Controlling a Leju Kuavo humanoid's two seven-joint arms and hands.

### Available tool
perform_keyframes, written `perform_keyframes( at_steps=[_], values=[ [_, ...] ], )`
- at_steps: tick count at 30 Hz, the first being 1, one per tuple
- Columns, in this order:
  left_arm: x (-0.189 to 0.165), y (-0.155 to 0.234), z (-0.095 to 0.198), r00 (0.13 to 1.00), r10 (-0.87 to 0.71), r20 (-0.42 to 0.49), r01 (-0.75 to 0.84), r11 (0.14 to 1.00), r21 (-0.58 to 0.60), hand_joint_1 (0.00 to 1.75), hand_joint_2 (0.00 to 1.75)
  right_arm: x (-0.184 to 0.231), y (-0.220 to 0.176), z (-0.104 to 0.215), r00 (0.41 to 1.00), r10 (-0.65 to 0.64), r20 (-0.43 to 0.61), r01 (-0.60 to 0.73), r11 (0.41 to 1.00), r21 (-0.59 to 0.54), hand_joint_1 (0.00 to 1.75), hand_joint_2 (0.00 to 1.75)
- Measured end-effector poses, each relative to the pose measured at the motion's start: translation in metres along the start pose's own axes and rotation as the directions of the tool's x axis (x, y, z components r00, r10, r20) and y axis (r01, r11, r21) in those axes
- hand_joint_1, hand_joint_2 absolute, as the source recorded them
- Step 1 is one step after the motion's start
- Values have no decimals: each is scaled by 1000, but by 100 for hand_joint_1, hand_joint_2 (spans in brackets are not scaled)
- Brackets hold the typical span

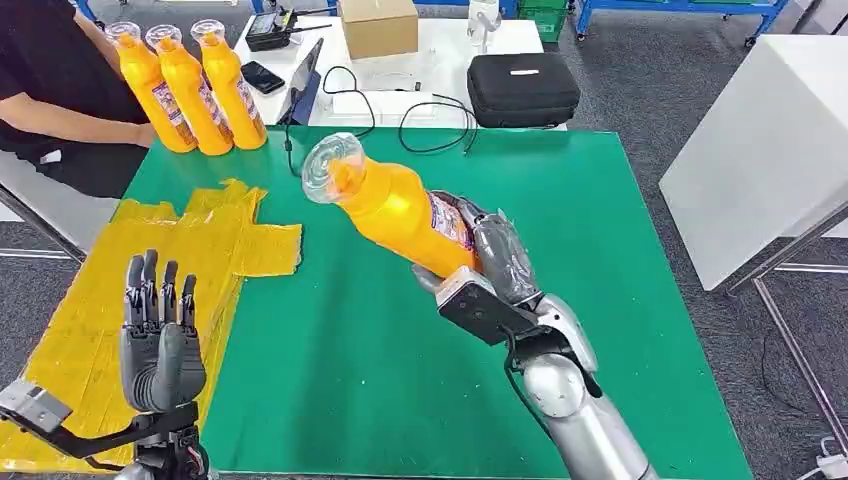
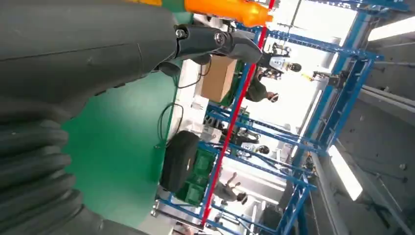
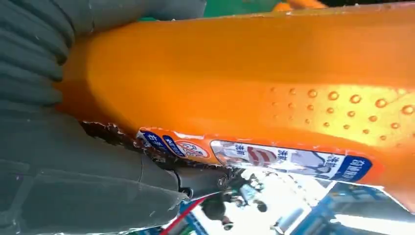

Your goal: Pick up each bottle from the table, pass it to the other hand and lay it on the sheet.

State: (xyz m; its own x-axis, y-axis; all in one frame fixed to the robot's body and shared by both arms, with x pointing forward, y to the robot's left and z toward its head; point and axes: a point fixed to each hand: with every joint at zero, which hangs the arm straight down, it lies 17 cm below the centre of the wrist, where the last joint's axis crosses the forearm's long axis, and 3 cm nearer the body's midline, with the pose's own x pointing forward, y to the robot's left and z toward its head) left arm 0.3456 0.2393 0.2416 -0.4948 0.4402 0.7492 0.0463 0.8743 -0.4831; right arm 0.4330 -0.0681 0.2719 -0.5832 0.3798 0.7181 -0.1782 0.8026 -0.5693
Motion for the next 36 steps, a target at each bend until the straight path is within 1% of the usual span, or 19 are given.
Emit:
perform_keyframes(
  at_steps=[8,11,13,17,21,29,36],
  values=[
    [3,-7,0,1000,14,7,-14,1000,-16,0,175,11,8,-3,1000,-20,22,20,1000,8,175,175],
    [2,-16,-1,1000,27,2,-27,999,-37,0,175,18,16,-10,999,-42,29,42,999,16,175,175],
    [0,-22,-3,999,34,-4,-34,998,-51,0,175,22,31,-18,998,-61,28,60,997,43,175,175],
    [-3,-36,-8,999,53,-11,-54,995,-79,0,175,34,75,-33,995,-96,16,94,990,104,175,175],
    [-5,-39,-9,998,58,-15,-59,994,-87,0,175,42,90,-40,994,-111,18,107,986,127,175,175],
    [-6,-41,-8,998,61,-19,-63,994,-90,0,175,43,110,-40,992,-127,3,124,978,168,175,175],
    [-8,-44,-7,997,69,-24,-71,992,-106,0,175,48,170,-33,989,-147,-33,151,951,269,175,175]
  ],
)
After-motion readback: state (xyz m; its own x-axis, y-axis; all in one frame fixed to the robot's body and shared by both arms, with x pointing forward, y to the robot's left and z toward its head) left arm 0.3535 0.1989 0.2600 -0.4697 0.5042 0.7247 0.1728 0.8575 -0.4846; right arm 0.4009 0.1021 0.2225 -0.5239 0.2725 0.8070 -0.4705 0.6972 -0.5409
